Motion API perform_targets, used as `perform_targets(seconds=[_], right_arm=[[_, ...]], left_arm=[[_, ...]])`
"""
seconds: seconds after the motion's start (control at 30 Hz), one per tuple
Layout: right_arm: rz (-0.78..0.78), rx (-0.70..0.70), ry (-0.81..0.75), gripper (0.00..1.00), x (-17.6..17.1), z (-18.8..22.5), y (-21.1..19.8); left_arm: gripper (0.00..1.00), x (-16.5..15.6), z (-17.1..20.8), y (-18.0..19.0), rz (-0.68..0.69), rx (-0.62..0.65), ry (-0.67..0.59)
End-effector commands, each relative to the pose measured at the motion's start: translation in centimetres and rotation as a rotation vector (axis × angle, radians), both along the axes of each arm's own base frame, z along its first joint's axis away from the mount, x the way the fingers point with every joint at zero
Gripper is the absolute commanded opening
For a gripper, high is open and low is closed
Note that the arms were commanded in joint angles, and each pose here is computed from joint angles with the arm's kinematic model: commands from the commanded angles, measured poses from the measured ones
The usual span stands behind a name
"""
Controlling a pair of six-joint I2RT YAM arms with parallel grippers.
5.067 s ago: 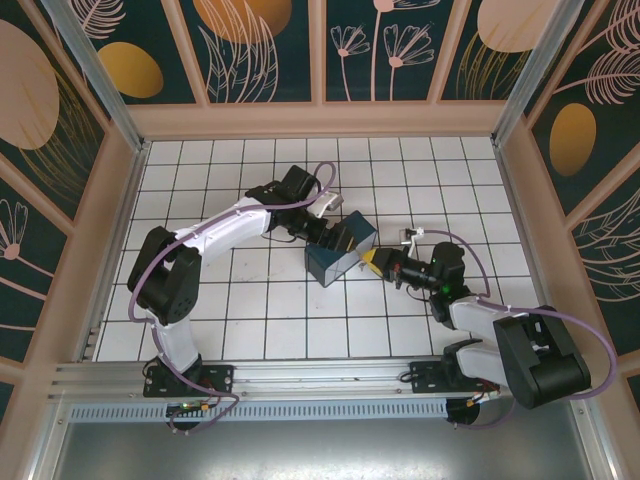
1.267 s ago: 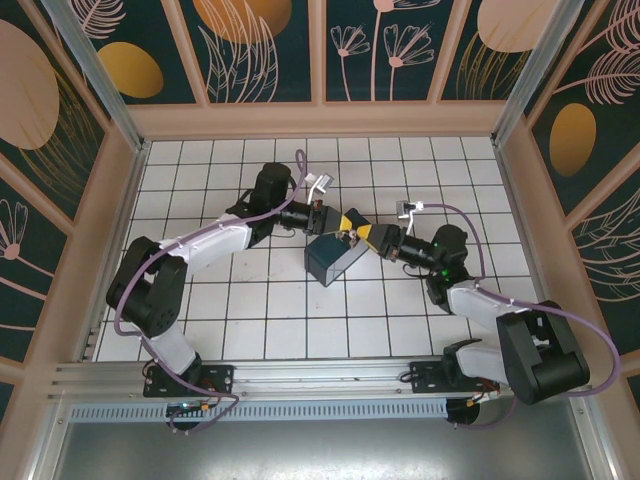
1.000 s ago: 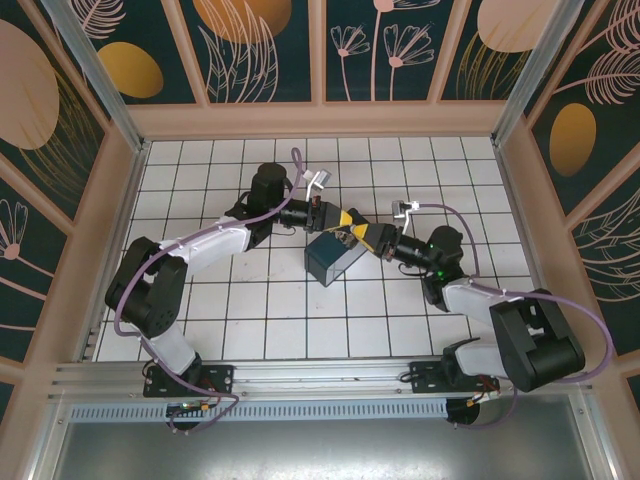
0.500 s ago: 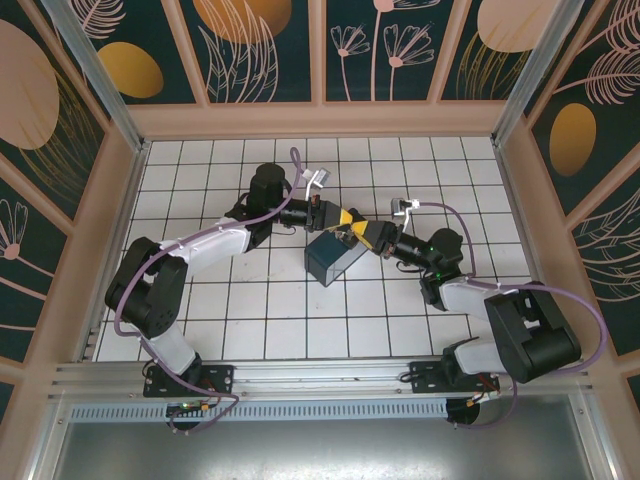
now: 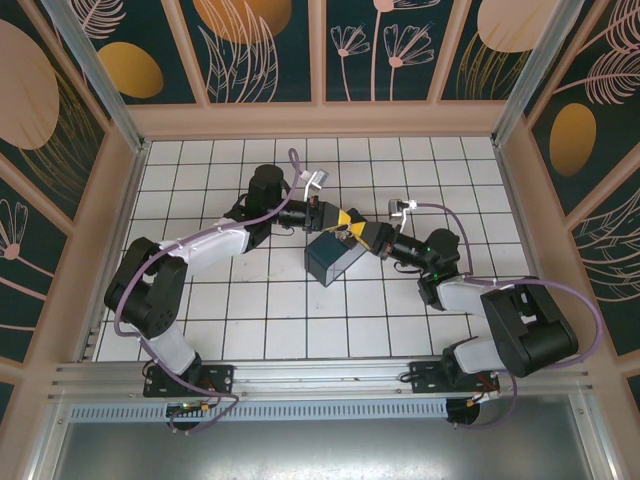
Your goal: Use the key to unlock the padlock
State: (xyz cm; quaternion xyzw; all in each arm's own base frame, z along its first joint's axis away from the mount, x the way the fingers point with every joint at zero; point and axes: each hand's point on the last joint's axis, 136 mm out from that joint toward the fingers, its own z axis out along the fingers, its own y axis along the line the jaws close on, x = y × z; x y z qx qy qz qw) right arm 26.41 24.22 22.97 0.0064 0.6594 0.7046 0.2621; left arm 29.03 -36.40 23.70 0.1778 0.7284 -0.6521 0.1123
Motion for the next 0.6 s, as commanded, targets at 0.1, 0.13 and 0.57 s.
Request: perform_targets(seconds=[0.1, 0.13, 0.57], right_arm=[[0.015, 0.038, -0.083, 0.01, -0.2, 2.1, 0.5], [0.018, 0.041, -0.086, 0.00, -0.3, 2.2, 0.6], [0.007, -0.050, 0.041, 0.00, -0.8, -2.0, -1.0]], left_arm=[[0.00, -0.6, 1.2, 0.3, -0.007, -0.033, -0.037], [0.00, -0.6, 1.1, 0.3, -0.007, -0.032, -0.034], [0.64, 3.7, -1.8, 3.4, 0.169, 0.229, -0.109]])
